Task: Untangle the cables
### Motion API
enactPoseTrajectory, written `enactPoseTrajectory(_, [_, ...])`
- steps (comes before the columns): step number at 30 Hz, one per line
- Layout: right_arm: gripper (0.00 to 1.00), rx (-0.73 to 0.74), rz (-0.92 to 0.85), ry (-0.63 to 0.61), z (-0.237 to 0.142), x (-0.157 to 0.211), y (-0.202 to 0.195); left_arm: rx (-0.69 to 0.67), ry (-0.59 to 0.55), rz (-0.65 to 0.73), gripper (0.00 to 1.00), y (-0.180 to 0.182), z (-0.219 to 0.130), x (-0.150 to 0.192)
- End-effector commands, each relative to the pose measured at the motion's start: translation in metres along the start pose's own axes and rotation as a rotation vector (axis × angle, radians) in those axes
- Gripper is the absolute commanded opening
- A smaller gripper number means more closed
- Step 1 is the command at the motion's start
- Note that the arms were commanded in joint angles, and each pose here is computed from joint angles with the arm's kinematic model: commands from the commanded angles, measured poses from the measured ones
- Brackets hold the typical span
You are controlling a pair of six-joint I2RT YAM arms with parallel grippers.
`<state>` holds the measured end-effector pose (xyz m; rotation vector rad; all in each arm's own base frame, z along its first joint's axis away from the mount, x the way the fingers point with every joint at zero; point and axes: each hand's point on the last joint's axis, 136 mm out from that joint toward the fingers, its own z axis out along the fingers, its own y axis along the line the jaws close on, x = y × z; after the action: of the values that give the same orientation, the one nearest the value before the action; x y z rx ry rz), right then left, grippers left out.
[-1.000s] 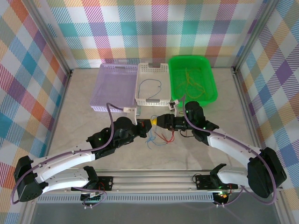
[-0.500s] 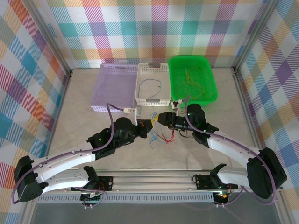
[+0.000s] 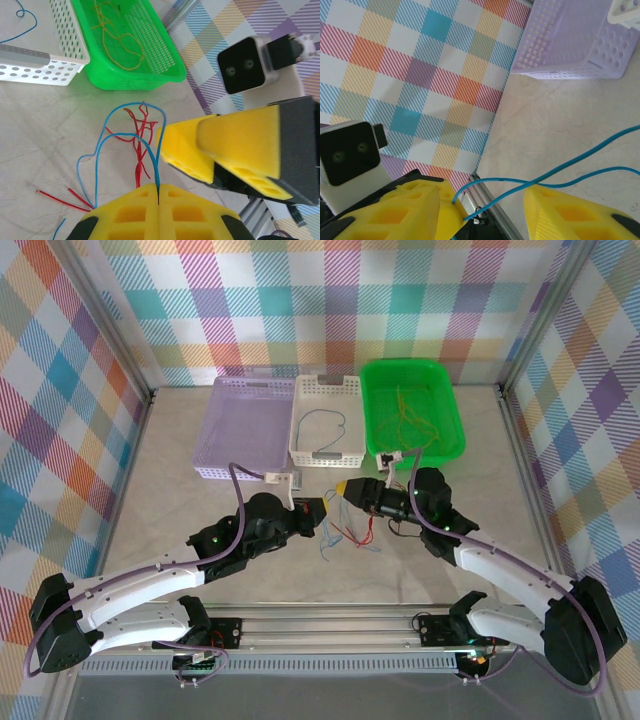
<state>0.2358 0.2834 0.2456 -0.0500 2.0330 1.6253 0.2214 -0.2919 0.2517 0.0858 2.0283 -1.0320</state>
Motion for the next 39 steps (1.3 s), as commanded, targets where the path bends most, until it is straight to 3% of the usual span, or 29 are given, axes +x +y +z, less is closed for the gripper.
enactPoseTrajectory(1, [0.47, -0.028, 0.023, 0.026, 0.008, 0.009, -0.001, 0.026, -0.04, -0.026, 0.0, -0.006, 0.0, -0.011])
enactPoseTrajectory(6, [0.44, -0.017, 0.022, 0.037, 0.016, 0.016, -0.003, 0.031, -0.04, -0.028, 0.0, -0.008, -0.001, -0.012])
enactPoseTrajectory(16, [0.0, 0.073, -0.022, -0.023, 0.004, 0.008, -0.009, 0.023, -0.035, -0.016, 0.0, -0.006, -0.004, -0.011])
enactPoseTrajectory(23, [0.0, 0.122, -0.037, -0.047, -0.006, 0.009, -0.017, 0.014, -0.031, -0.015, 0.0, -0.003, -0.006, -0.01])
enactPoseTrajectory(26, [0.0, 0.133, -0.053, -0.043, -0.009, 0.01, -0.017, 0.012, -0.043, -0.019, 0.08, -0.002, -0.009, -0.012])
enactPoseTrajectory(32, [0.0, 0.18, -0.082, -0.025, -0.015, 0.013, -0.022, 0.007, -0.06, -0.018, 0.11, 0.001, -0.016, -0.015])
enactPoseTrajectory(39, [0.0, 0.194, -0.104, -0.012, -0.021, 0.015, -0.021, 0.006, -0.061, -0.017, 0.01, 0.004, -0.019, -0.014])
